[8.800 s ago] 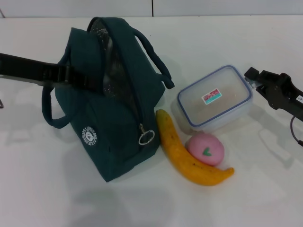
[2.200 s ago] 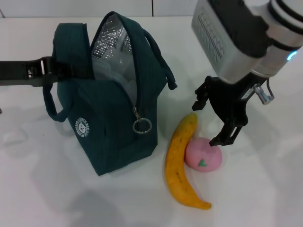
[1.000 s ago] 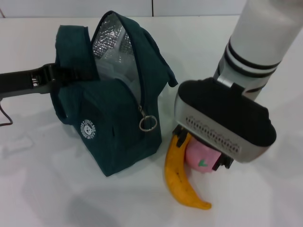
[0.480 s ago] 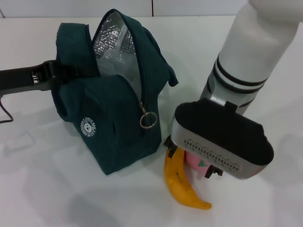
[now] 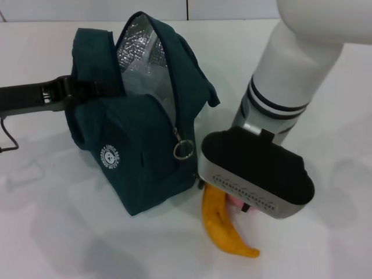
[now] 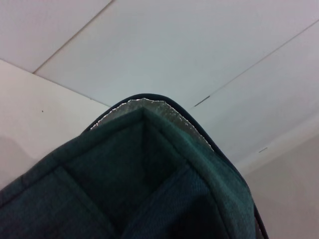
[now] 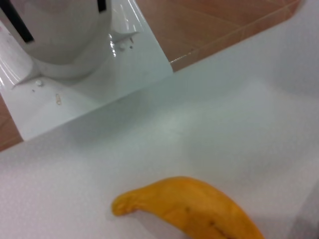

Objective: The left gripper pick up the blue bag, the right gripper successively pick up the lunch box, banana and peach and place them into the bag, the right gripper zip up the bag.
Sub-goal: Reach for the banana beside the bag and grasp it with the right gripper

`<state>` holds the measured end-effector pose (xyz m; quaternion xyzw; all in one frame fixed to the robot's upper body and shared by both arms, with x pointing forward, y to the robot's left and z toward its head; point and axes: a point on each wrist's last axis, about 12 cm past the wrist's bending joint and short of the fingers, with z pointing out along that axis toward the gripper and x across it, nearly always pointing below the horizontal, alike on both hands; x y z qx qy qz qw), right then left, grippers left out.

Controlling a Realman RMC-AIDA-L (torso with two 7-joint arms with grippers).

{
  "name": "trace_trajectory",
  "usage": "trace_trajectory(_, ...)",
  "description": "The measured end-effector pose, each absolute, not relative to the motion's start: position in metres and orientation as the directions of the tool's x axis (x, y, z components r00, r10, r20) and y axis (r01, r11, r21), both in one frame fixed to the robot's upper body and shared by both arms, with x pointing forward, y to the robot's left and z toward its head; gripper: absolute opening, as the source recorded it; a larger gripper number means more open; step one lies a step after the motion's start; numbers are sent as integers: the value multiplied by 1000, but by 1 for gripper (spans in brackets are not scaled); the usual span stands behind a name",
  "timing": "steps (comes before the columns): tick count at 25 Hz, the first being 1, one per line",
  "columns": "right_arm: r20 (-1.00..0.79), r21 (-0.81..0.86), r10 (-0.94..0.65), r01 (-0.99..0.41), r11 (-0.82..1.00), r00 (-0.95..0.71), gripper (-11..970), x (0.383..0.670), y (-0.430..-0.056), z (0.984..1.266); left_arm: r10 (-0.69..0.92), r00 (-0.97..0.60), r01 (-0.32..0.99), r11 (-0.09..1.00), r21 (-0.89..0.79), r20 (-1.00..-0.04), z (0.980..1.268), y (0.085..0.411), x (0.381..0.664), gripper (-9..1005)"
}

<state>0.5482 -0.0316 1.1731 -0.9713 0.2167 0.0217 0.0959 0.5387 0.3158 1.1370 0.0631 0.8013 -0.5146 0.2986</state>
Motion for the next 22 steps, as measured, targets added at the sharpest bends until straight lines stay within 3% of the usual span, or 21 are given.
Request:
trace_trajectory(17, -107, -152, -388, -400, -904, 916, 855, 545, -27, 1162, -200, -817, 412, 455, -789, -541, 1137, 312, 542, 31)
trace_trajectory(22, -99, -154, -388, -400, -904, 916, 813, 546, -27, 1160, -202, -817, 412, 452, -791, -541, 1137, 311, 542, 31)
